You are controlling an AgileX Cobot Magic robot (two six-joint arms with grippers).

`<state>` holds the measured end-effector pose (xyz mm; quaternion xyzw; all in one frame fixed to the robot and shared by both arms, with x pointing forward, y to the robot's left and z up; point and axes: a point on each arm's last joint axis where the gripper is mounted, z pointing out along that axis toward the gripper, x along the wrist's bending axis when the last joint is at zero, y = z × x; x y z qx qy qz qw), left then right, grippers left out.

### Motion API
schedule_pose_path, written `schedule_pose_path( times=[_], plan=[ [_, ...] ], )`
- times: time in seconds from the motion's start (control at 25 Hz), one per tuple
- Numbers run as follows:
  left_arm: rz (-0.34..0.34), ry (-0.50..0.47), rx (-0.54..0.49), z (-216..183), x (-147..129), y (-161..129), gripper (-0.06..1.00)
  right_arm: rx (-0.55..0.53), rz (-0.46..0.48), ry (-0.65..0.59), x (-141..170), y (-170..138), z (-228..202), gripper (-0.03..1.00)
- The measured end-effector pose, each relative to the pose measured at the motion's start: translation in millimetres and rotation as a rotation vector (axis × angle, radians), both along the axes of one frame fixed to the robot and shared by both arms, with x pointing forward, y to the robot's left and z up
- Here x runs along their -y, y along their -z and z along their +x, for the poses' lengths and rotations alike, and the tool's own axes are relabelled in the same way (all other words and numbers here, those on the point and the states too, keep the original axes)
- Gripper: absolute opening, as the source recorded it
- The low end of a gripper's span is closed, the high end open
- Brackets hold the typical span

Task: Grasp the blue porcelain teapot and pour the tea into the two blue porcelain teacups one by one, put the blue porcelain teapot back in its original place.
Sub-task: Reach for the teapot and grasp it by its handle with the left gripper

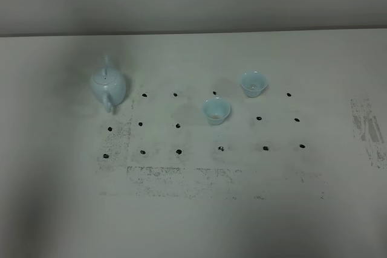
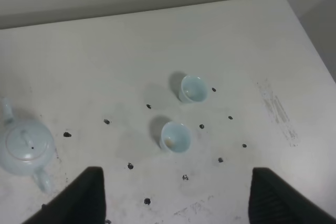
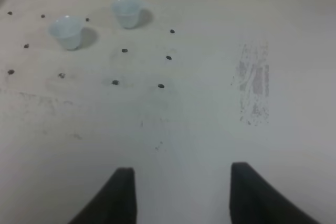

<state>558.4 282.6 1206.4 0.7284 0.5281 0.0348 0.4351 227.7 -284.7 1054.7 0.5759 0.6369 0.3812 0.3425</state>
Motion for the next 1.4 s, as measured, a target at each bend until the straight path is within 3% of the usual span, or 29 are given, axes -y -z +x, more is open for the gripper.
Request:
schedule_pose_path(
  times=[0.36,0.52,0.64,0.84,1.0,1.24,1.4],
  plan=[
    [-0.009,-0.004,-0.009,-0.1,1.5,-0.1,0.6,0.0,-0.001,0.0,0.0,0.0,0.0,0.39],
    [0.004,0.057,-0.026,-2.4,26.8,1.4,0.6,0.0,-0.001,0.0,0.0,0.0,0.0,0.37],
    [0.102,0.08,-0.038,-5.0,56.3,6.9,0.6,0.0,-0.001,0.0,0.0,0.0,0.0,0.35],
    [0.4,0.014,-0.048,-6.1,102.9,26.5,0.6,0.0,-0.001,0.0,0.0,0.0,0.0,0.31],
    [0.577,0.086,-0.085,-5.6,147.4,56.2,0.6,0.0,0.0,0.0,0.0,0.0,0.0,0.29],
    [0.731,0.224,-0.193,8.0,203.8,127.4,0.6,0.0,0.0,0.0,0.0,0.0,0.0,0.25],
    [0.792,0.278,-0.29,18.2,222.6,177.0,0.6,0.0,0.0,0.0,0.0,0.0,0.0,0.24]
  ],
)
